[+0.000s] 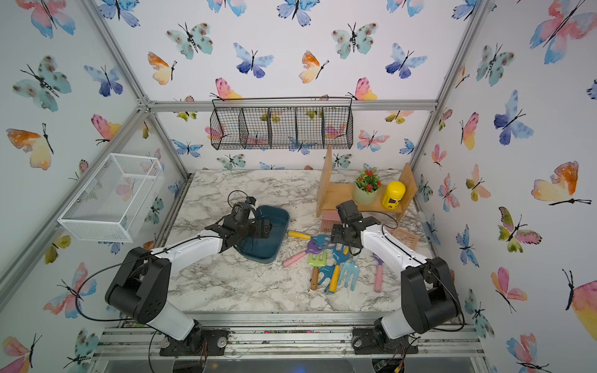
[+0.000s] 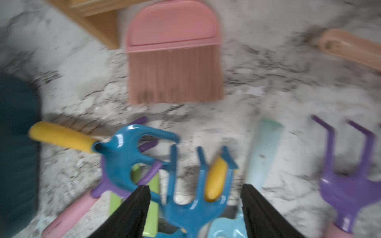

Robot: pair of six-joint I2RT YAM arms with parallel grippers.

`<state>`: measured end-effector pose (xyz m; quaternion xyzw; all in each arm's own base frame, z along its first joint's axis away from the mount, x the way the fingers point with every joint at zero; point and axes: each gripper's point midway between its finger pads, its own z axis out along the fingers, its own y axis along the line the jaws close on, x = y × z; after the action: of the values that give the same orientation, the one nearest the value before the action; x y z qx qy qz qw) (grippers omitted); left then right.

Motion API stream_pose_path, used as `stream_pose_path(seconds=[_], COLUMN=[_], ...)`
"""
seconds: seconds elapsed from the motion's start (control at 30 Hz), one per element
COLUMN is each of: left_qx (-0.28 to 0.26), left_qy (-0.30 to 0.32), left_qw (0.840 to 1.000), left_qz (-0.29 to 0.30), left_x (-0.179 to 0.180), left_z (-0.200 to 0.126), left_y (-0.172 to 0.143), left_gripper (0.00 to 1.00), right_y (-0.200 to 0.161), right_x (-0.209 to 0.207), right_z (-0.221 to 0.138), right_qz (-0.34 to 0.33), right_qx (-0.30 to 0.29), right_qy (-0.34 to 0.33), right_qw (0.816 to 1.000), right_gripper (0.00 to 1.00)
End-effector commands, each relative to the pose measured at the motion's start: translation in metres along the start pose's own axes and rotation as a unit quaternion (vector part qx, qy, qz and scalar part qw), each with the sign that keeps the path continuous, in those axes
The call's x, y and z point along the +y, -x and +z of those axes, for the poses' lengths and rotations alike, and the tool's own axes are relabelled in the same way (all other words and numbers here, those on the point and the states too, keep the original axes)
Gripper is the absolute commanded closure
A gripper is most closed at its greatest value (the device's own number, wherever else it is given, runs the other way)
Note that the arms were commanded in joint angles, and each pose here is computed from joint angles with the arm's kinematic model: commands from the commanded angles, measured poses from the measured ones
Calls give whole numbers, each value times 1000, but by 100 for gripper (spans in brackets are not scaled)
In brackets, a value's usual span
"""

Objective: Put the rake into the storage box
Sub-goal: Pick up the rake at the center of the board.

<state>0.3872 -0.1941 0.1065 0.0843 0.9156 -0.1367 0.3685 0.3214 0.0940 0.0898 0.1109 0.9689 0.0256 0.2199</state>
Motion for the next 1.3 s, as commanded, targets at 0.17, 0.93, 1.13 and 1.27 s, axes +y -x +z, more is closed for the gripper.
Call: stream_pose_path(seconds=[0.17,0.93,1.13,1.27], left_qx=[8,12,11,10], left_qy=[-10,-11,-9,-9], left_qw=[1000,1000,1000,1000], left_qz=[4,5,6,6], left_x=[-5,-5,-4,-5], left_z=[6,7,7,7], left_y=[-4,-8,-7,-6], left_gripper=[5,5,5,5], right_y=[-56,-120,-124,-121], right_x=[-80,-107,-104,-106], right_z=[-5,13,26,29], right_qz=[66,211,200,187], right_qx=[54,121,130,131], right_qy=[-109,-97,-87,-94], right_qw=[990,965,967,969], right_gripper=[22,20,32,71])
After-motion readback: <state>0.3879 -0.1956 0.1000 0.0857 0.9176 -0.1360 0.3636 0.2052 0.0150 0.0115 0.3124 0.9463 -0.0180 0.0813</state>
